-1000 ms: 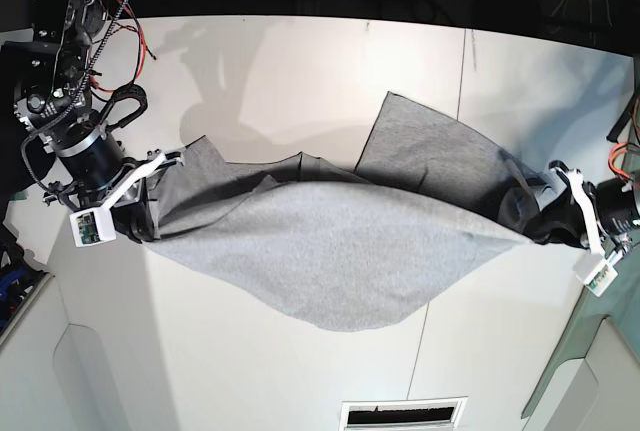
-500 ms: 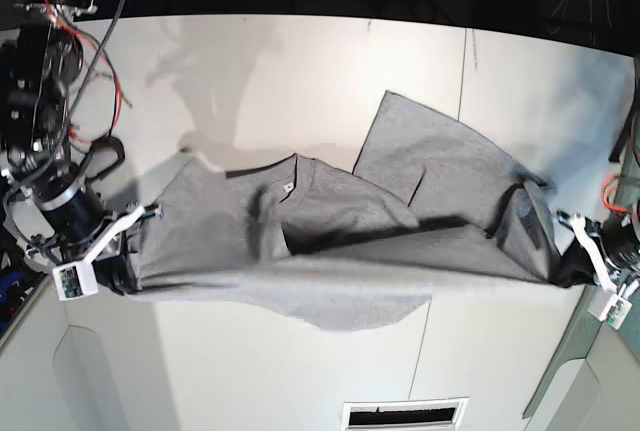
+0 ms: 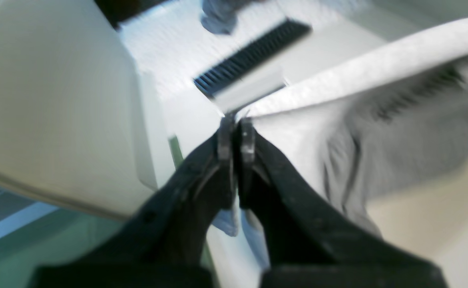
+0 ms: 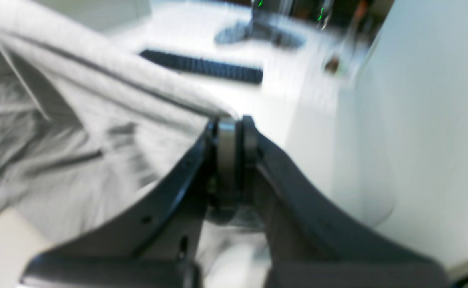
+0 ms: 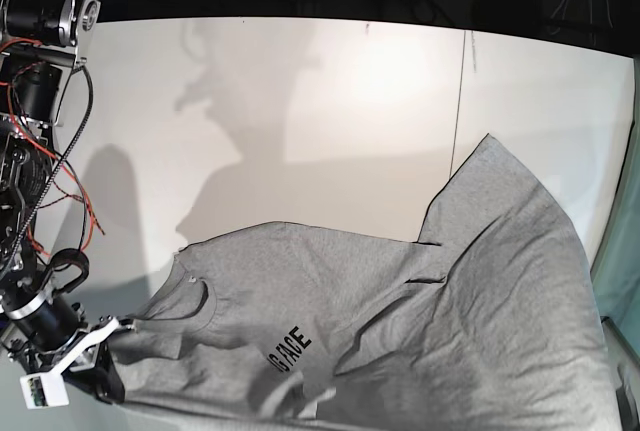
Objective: Layout the t-shirt on the table in an organized manner, then fold the t-shirt properly
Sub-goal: 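Lift the t-shirt with both grippers and stretch it apart, shaking it out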
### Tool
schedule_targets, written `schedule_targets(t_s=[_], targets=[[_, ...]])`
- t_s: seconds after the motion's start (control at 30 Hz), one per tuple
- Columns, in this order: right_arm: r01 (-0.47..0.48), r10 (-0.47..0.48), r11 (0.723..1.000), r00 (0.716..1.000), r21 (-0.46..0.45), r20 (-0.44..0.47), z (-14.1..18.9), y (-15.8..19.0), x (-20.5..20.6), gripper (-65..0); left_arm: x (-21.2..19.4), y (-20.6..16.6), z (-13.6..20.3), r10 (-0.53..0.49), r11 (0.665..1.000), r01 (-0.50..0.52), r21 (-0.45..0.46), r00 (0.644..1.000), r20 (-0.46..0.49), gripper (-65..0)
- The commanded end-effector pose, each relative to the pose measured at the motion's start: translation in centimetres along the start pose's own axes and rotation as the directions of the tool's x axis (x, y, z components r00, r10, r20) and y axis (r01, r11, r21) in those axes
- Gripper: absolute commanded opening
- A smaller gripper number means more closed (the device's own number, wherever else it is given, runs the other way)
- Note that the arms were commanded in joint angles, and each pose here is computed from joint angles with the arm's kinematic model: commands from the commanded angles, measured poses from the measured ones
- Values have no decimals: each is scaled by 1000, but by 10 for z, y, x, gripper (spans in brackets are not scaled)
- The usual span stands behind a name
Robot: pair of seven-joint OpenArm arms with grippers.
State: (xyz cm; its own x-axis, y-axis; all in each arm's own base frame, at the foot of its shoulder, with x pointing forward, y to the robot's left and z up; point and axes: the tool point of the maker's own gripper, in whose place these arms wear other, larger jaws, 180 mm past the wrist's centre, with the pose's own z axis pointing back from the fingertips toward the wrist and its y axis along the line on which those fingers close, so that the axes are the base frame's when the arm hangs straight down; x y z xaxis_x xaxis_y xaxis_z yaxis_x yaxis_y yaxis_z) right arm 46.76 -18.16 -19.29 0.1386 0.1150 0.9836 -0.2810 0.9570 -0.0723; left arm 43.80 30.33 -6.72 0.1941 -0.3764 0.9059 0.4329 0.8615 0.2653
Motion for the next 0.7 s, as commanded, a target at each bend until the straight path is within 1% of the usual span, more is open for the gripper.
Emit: schedule_targets(t_s=[0.0, 0.07, 0.1, 0.17, 0.2, 0.33, 0.4, 0.5, 0.57, 0.67], targets=[[3, -4, 1000, 999, 6, 39, 5, -3, 9, -650, 7, -9, 8, -33, 999, 34, -31, 999, 13, -650], [39, -38, 999, 999, 35, -9, 13, 7, -19, -650, -17, -45, 7, -39, 990, 31, -134, 998, -54, -650], [54, -53, 998, 998, 43, -38, 18, 12, -35, -650, -33, -66, 8, -44, 981, 24, -192, 994, -98, -650], [73, -67, 996, 992, 55, -104, 32, 22, -68, -650, -68, -114, 12, -52, 948, -8, -317, 982, -182, -650], [80, -72, 995, 988, 57, -138, 42, 27, -84, -650, -85, -135, 16, -59, 930, -26, -366, 974, -218, -650], [95, -76, 994, 965, 63, -252, 84, 47, -136, -650, -142, -209, 38, -73, 858, -108, -502, 942, -327, -650], [98, -78, 994, 954, 57, -291, 103, 51, -152, -650, -159, -236, 48, -56, 826, -160, -541, 932, -359, -650], [95, -79, 995, 940, 33, -331, 128, 50, -167, -650, -181, -263, 60, -25, 790, -233, -568, 912, -410, -650], [99, -90, 995, 930, 8, -356, 143, 45, -176, -650, -196, -274, 68, -15, 776, -275, -568, 892, -452, -650], [110, -112, 994, 912, -26, -394, 158, 39, -192, -650, -219, -283, 78, -14, 772, -316, -552, 859, -511, -650]])
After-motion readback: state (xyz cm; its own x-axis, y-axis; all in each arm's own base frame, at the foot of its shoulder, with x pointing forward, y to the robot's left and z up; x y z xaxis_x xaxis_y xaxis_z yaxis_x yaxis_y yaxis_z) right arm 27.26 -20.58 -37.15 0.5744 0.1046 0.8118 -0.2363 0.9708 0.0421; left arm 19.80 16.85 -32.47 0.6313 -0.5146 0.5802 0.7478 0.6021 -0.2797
